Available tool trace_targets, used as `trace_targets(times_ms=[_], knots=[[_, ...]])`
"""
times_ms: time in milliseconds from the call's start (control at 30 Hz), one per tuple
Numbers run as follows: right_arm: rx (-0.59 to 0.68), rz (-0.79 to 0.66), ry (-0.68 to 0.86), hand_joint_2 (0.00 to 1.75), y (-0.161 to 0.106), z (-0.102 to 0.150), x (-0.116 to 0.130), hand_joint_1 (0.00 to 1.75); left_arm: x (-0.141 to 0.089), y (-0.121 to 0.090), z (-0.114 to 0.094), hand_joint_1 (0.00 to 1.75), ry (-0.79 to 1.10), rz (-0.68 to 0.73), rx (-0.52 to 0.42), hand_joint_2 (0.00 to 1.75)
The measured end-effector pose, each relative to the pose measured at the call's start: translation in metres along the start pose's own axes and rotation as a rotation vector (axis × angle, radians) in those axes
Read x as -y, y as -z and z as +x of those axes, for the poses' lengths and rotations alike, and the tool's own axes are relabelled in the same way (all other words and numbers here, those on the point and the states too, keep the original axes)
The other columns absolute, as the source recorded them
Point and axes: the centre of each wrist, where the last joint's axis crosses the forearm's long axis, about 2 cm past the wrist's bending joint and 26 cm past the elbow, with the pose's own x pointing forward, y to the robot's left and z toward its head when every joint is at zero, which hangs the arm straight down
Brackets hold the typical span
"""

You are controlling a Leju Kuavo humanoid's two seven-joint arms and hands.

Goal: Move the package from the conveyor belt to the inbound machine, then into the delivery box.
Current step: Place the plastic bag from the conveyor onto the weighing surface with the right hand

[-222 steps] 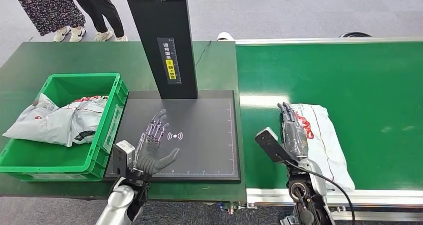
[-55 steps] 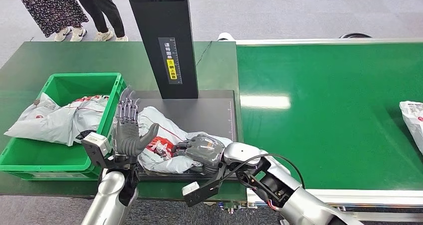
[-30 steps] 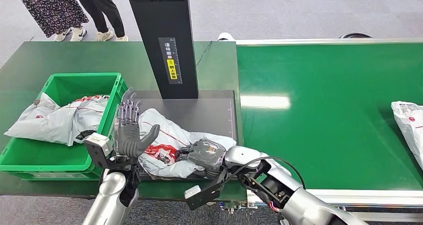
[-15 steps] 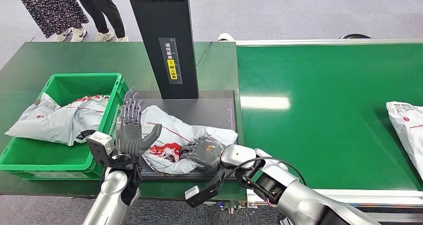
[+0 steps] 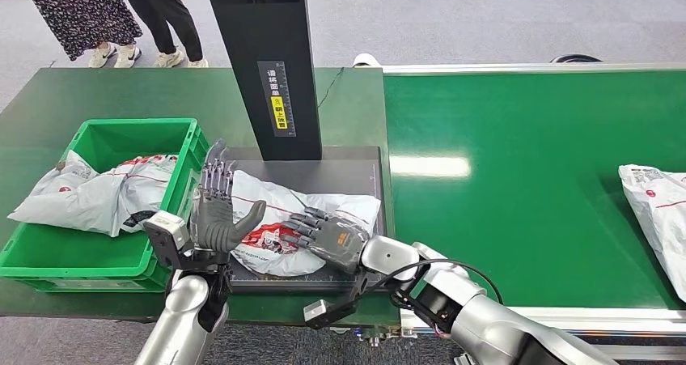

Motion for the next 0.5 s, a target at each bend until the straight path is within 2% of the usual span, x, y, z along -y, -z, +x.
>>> trace_targets(times_ms=[167,300,500], knots=[[0.024,-0.064,0.175,1.75,0.000,0.000,0.000,0.00,-0.001,0.002,-0.001,0.00,0.001,-0.003,-0.001,1.75],[0.031,-0.123,0.256,0.00,-0.002,0.000,0.003,0.00,-0.001,0.002,-0.001,0.00,0.002,-0.003,-0.004,1.75],[0.032,-0.315,0.361,0.00,-0.007,-0.004,0.014,0.00,-0.002,0.002,-0.002,0.00,0.002,0.000,-0.001,1.75]])
